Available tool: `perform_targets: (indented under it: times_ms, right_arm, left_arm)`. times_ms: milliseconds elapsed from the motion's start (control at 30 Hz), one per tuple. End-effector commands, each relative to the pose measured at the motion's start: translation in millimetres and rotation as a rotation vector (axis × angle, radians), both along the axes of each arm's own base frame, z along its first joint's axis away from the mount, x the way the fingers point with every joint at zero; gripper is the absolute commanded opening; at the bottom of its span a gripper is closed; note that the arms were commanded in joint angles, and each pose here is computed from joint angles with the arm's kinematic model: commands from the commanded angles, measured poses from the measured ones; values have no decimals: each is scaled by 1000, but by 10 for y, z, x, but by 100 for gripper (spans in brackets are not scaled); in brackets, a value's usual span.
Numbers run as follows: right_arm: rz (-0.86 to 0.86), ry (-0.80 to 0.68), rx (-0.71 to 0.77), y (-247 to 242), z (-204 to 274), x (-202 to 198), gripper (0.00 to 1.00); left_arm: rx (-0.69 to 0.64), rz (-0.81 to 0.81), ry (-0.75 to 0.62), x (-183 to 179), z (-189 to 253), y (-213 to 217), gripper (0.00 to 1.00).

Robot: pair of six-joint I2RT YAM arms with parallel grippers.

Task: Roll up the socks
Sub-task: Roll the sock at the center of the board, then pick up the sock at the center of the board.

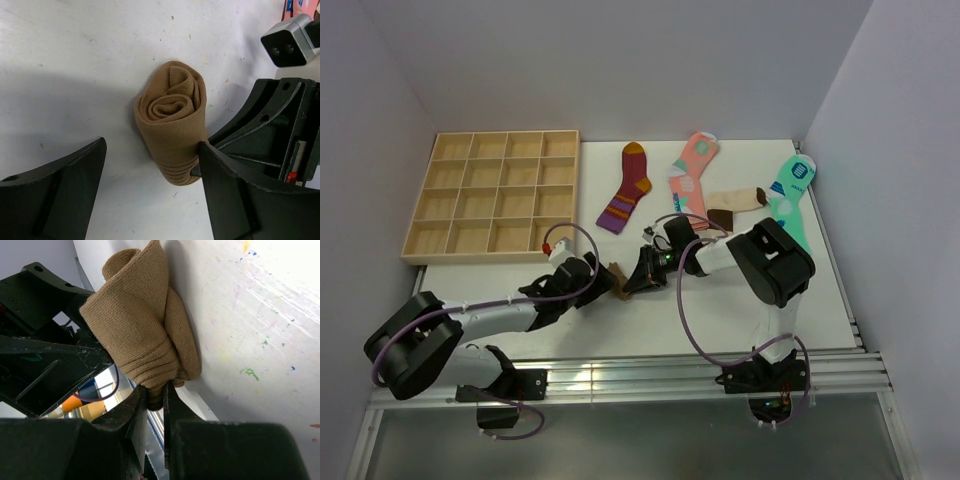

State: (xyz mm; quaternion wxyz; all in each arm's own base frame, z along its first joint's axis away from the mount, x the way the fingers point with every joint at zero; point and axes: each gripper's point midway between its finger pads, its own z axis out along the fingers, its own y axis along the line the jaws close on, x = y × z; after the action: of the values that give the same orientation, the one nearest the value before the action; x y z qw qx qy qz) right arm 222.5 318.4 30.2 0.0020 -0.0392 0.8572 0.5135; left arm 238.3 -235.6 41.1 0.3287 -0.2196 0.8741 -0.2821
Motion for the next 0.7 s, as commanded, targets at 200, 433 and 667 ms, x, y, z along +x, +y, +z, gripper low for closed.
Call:
perform_targets:
  times_ms: [200,433,667]
  right_arm:
    - [-12,-43,-143,-159,-216,-2,0]
    - [17,-168,-206,-125,-160,5,12]
    - [3,-412,-302,-126,16,111,35]
  left_arm:
    - [12,2,31,75,-81,-111,73]
    - [57,-6,79,65,-219,-127,57]
    - [87,-12,113,28,-308,-108,45]
